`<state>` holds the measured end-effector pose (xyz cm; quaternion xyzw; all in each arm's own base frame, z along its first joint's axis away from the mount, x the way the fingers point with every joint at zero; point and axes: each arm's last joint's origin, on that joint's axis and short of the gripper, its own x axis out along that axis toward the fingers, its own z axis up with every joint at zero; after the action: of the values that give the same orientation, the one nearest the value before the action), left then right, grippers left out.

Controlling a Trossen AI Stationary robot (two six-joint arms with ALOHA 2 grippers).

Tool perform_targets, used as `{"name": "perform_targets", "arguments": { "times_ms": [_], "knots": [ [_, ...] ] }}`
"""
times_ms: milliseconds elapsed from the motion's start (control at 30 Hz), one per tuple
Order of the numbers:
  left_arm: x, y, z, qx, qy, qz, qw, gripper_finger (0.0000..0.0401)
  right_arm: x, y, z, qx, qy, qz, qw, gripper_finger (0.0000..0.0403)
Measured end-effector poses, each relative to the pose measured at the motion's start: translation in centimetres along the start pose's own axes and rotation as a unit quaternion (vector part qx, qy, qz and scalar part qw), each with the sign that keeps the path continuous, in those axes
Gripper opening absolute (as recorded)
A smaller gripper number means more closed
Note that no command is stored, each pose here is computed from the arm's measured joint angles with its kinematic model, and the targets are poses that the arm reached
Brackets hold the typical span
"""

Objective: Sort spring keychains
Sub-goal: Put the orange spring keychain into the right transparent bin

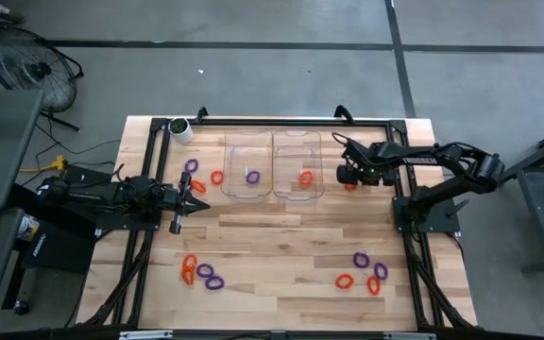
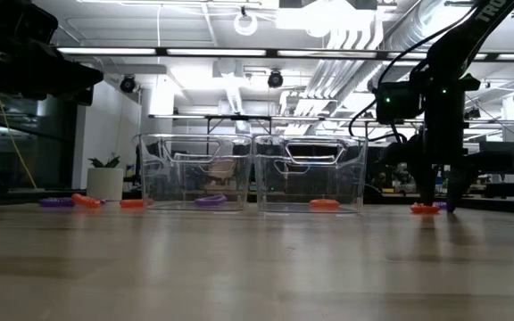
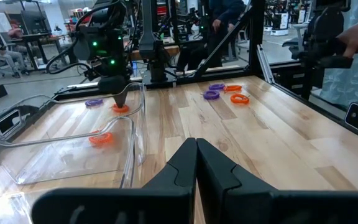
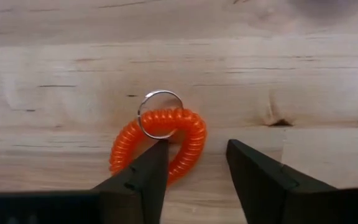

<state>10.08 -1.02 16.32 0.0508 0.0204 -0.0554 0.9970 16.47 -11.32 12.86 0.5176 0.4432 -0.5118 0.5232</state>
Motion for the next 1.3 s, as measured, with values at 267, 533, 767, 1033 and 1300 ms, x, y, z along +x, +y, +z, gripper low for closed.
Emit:
{"name": "perform_targets", "arguments": {
  "times_ms": [267, 533, 767, 1033, 1300],
  "knots": [
    [0.0, 0.0, 0.0, 0.000, 0.000, 0.000, 1.000, 0.0001, 0.0, -0.2, -0.1, -0.031, 0.006, -0.013, 0.999, 0.0067],
    [0.0, 0.0, 0.0, 0.000, 0.000, 0.000, 1.000, 0.0001, 0.0, -0.3, -0.2, -0.050, 0.010, -0.017, 0.999, 0.0010],
    [0.0, 0.0, 0.0, 0.000, 0.000, 0.000, 1.000, 0.0001, -0.7, -0.2, -0.1, -0.085, 0.023, -0.040, 0.995, 0.0005],
    [0.0, 0.0, 0.0, 0.000, 0.000, 0.000, 1.000, 0.0001, -4.0, 1.2, 0.9, -0.121, 0.006, -0.052, 0.991, 0.0002],
    [0.0, 0.0, 0.0, 0.000, 0.000, 0.000, 1.000, 0.0001, -9.1, 3.7, 2.7, -0.157, -0.051, -0.023, 0.986, 0.0001]
  ]
}}
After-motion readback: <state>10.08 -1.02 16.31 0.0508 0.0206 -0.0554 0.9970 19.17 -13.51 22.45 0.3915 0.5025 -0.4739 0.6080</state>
